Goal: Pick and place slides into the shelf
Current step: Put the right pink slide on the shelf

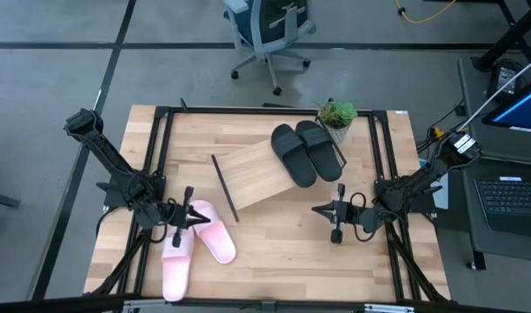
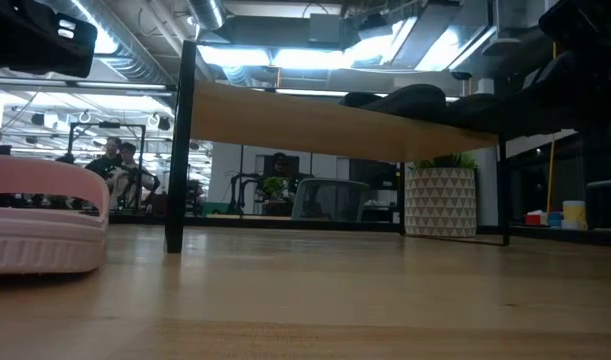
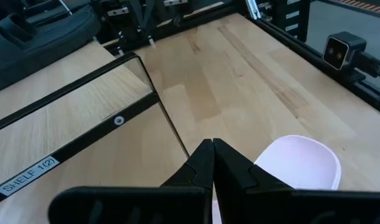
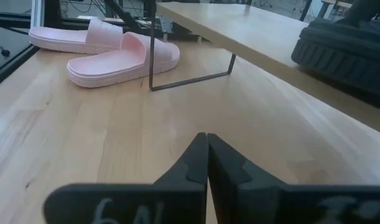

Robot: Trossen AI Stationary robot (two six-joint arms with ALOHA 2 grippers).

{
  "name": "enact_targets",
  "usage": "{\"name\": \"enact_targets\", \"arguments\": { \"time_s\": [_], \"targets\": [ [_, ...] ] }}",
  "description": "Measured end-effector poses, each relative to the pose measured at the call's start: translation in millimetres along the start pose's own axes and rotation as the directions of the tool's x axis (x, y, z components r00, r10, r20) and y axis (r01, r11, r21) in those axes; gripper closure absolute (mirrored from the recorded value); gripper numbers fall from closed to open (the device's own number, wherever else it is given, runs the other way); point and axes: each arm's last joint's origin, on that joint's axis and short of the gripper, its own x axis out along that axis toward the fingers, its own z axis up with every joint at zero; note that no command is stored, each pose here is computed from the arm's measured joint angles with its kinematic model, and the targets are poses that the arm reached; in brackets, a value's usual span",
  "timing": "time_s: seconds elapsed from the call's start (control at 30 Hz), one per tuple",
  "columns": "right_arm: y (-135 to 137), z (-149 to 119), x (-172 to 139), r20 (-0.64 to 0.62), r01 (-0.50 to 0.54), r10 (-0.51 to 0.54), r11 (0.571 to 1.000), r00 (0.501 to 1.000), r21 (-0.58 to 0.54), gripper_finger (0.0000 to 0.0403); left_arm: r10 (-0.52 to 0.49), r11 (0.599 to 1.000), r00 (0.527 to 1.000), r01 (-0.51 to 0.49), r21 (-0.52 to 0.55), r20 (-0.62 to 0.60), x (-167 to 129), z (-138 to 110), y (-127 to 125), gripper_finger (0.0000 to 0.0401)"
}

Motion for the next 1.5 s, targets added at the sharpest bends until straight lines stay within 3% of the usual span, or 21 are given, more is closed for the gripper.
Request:
{"name": "enact_targets", "arguments": {
  "time_s": [0.1,0.27,0.5,0.63,0.93,1.07,1.23,1.4,1.5],
  "targets": [
    [0,0,0,0.001,0.004,-0.004,1.000,1.000,0.005,0.0396,0.018,1.000,0.999,-0.017,-0.026,0.030,0,3,1,0.0401],
    [0,0,0,0.001,0.004,-0.004,0.999,1.000,0.047,0.0396,0.023,0.987,0.998,-0.013,-0.158,0.061,2,8,3,0.0401],
    [-1,0,0,0.007,0.024,-0.024,0.998,1.000,0.058,0.0396,0.015,0.940,0.996,-0.042,-0.339,-0.084,5,-8,9,0.0401],
    [-1,1,0,0.013,0.050,-0.050,0.998,0.999,0.039,0.0396,0.015,0.943,0.992,-0.055,-0.328,-0.123,3,-11,17,0.0401],
    [-1,1,0,0.014,0.052,-0.052,0.998,0.999,0.029,0.0396,-0.133,0.938,0.991,0.130,-0.320,0.011,-32,-2,46,0.0401],
    [-1,1,0,0.014,0.052,-0.053,0.998,0.998,0.029,0.0396,-0.118,0.890,0.993,0.105,-0.444,-0.002,-50,-12,59,0.0401],
    [-2,1,0,0.015,0.054,-0.054,0.998,0.998,0.008,0.0396,-0.131,0.768,0.991,0.122,-0.629,0.032,-64,-19,69,0.0401],
    [-6,2,4,0.013,0.084,-0.084,0.996,0.996,0.015,0.0396,-0.175,0.664,0.984,0.124,-0.738,0.008,-66,-23,70,0.0401],
    [-10,2,7,0.010,0.102,-0.102,0.995,0.995,0.020,0.0396,-0.172,0.626,0.985,0.100,-0.773,-0.011,-64,-24,70,0.0401]
  ]
}}
